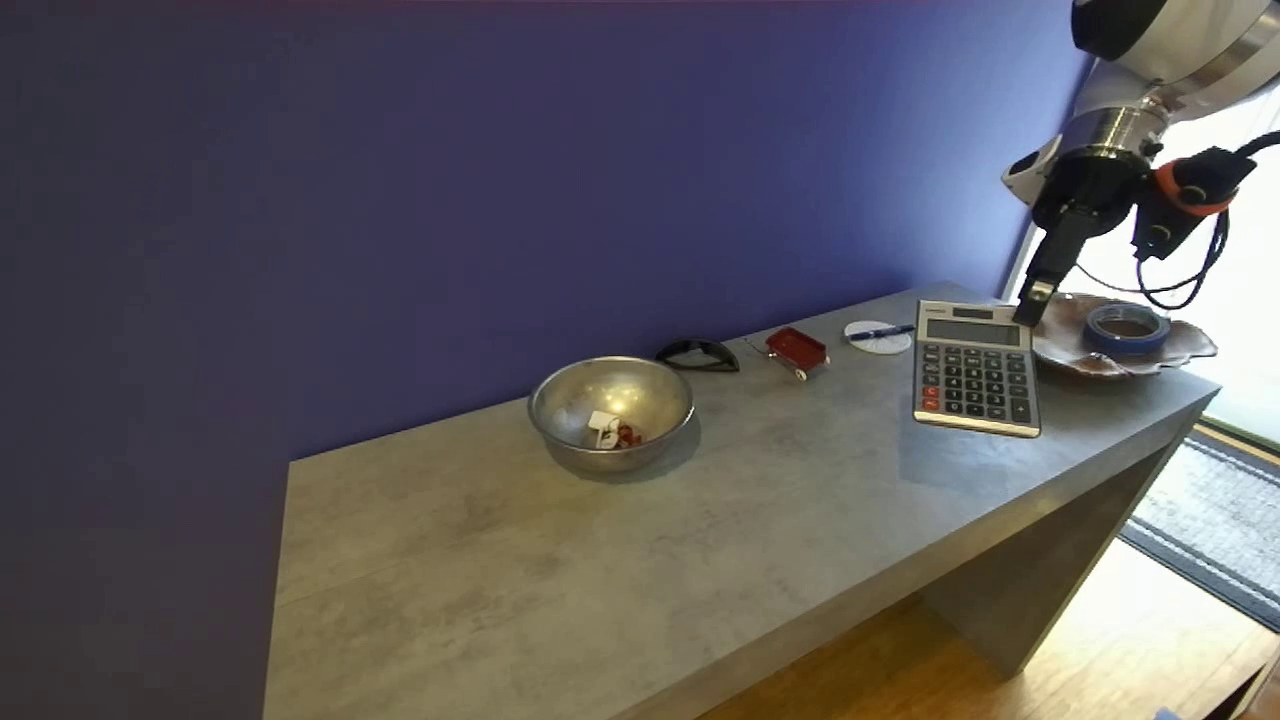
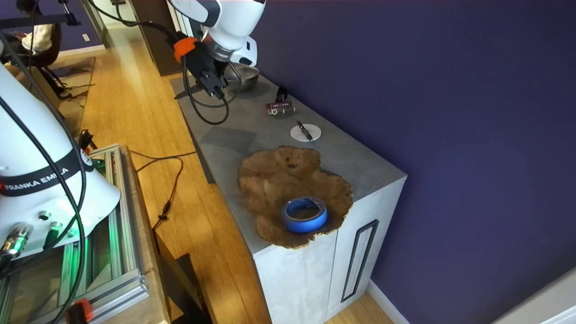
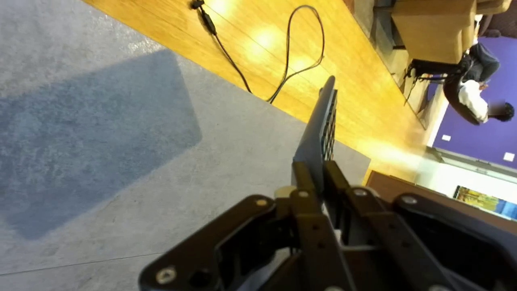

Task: Move the calculator from the key bowl into the silver dish

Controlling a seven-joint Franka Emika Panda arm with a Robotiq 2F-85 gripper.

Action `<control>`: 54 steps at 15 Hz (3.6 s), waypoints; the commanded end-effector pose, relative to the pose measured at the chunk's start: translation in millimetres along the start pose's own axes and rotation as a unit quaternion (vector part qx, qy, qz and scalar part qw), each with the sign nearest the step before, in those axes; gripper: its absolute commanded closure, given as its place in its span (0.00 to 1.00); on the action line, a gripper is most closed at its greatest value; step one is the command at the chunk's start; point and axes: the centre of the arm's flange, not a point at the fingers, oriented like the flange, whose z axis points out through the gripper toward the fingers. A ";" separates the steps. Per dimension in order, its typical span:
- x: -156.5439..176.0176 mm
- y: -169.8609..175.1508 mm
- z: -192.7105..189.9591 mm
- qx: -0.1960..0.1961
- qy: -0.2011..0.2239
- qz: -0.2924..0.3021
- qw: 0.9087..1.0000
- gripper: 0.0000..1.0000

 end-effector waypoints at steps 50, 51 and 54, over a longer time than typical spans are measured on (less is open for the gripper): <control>219.8 -64.3 240.8 -0.051 0.292 0.123 0.947 0.49; 220.5 -64.5 239.2 -0.050 0.294 0.124 0.947 0.42; 210.3 -79.1 220.3 -0.059 0.307 0.102 0.944 0.20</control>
